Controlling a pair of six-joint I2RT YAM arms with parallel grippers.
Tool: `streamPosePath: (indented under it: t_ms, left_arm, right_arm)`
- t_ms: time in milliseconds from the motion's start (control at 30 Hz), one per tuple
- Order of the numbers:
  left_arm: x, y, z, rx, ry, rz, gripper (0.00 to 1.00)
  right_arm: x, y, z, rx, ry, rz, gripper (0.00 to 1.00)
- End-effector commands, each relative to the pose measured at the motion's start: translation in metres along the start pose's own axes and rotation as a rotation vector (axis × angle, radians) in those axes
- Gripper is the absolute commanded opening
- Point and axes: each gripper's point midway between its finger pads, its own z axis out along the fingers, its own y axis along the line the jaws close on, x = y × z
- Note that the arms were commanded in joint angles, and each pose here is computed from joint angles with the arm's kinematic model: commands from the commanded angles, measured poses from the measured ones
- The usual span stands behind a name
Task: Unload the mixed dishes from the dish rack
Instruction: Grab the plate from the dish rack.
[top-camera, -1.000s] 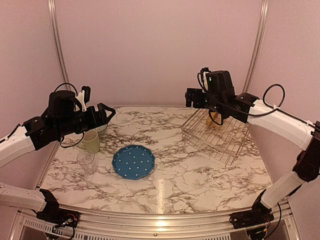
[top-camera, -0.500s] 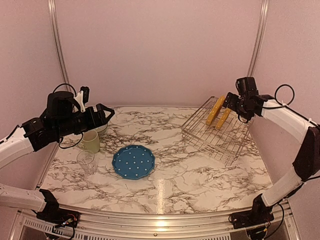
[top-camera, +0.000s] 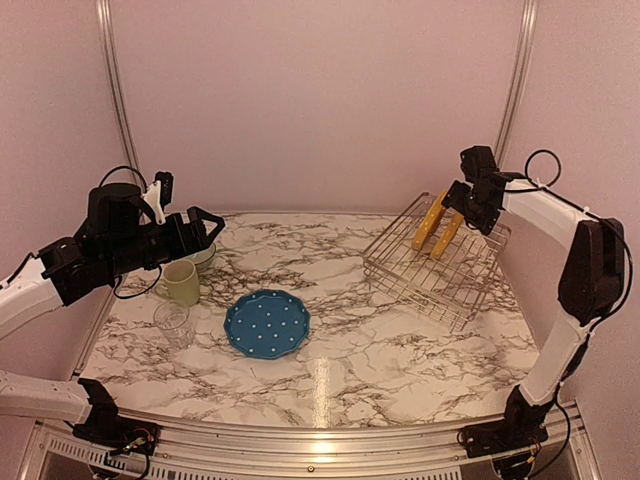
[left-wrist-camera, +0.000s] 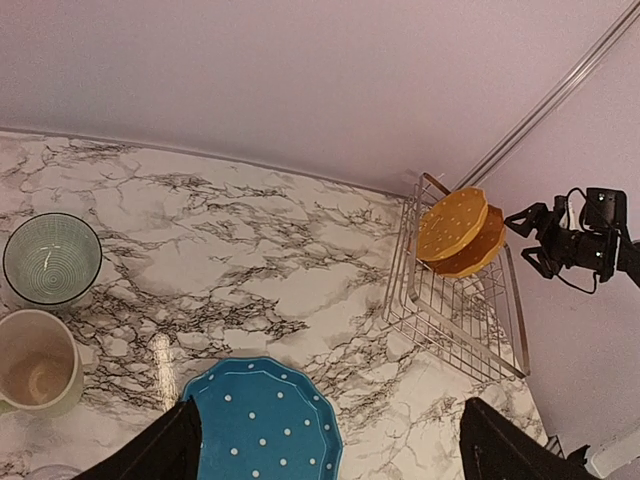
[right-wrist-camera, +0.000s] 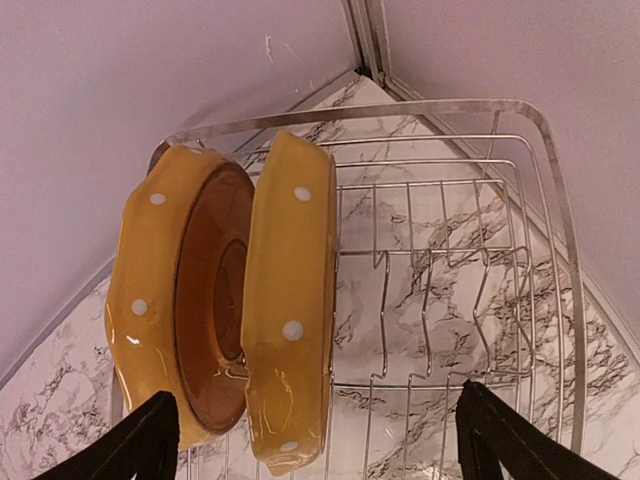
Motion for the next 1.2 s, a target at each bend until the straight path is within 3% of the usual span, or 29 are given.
streamPosePath:
  t_ms: [0,300,1167]
  left_arm:
    - [0.003,0.007,-0.005,-0.026,0.002,0.027,0.92]
    - [0.005,0.007,-0.006,-0.022,0.007,0.021,0.92]
    - [0.004,0.006,-0.009,-0.018,0.005,0.012,0.92]
  right_arm:
    - [-0.008,0.007,0.005,0.004,0.003,0.048,0.90]
    - [0.000,0.005,0.024,0.042,0.019,0.135,0.69]
    - [0.017,0.004,0.056,0.077,0.049,0.201,0.44]
